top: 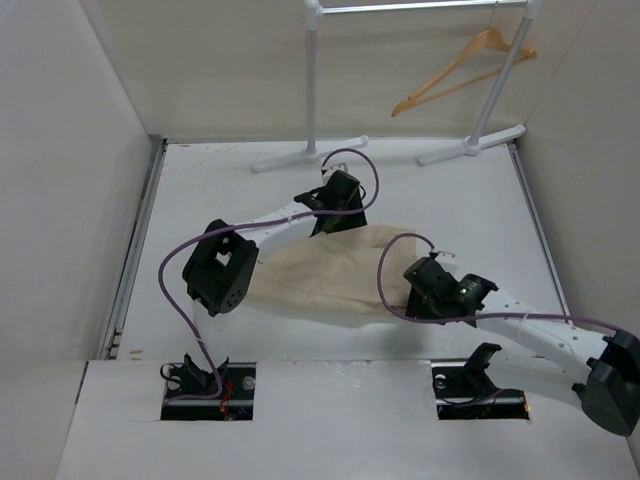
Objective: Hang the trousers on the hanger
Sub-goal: Fold the trousers at the center of the board.
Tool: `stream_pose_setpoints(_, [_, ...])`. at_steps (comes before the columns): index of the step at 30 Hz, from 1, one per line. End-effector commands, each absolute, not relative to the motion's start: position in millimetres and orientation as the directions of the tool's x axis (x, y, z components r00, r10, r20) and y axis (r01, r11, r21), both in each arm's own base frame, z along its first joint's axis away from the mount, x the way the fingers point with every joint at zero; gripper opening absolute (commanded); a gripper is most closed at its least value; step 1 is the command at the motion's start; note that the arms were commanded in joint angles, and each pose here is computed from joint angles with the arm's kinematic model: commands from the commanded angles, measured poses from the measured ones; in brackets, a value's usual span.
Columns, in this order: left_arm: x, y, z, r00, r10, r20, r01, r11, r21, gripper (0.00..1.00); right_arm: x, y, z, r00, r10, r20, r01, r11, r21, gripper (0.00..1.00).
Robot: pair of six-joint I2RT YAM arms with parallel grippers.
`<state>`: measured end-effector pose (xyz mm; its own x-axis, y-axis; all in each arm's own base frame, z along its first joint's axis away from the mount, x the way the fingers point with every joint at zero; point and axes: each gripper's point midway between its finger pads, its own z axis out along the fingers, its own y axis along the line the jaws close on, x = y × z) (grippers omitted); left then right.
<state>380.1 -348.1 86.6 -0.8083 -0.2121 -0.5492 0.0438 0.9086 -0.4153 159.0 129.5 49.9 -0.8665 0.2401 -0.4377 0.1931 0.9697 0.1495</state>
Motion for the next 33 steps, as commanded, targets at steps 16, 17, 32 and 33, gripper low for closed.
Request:
stream_pose_setpoints(16, [332.6, -481.8, 159.2, -0.774, 0.051, -0.631, 0.449, 0.747, -0.490, 0.60, 214.2, 158.8, 120.4, -0.726, 0.466, -0.505, 0.189, 0.842, 0.505, 0.33])
stream_pose_setpoints(17, [327.2, -489.0, 153.5, -0.785, 0.066, -0.616, 0.460, 0.728, -0.509, 0.60, 213.4, 161.0, 109.7, -0.740, 0.466, -0.484, 0.200, 0.840, 0.504, 0.28])
stream_pose_setpoints(32, [384.6, -485.3, 59.2, -0.832, -0.001, -0.555, 0.326, 0.809, -0.490, 0.57, 155.6, 127.9, 47.4, -0.724, 0.610, -0.321, 0.471, 0.778, 0.416, 0.11])
stream_pose_setpoints(33, [389.3, -483.8, 59.3, -0.832, -0.016, -0.555, 0.315, 0.809, -0.496, 0.57, 157.7, 128.3, 52.7, -0.723, 0.606, -0.331, 0.461, 0.780, 0.423, 0.13])
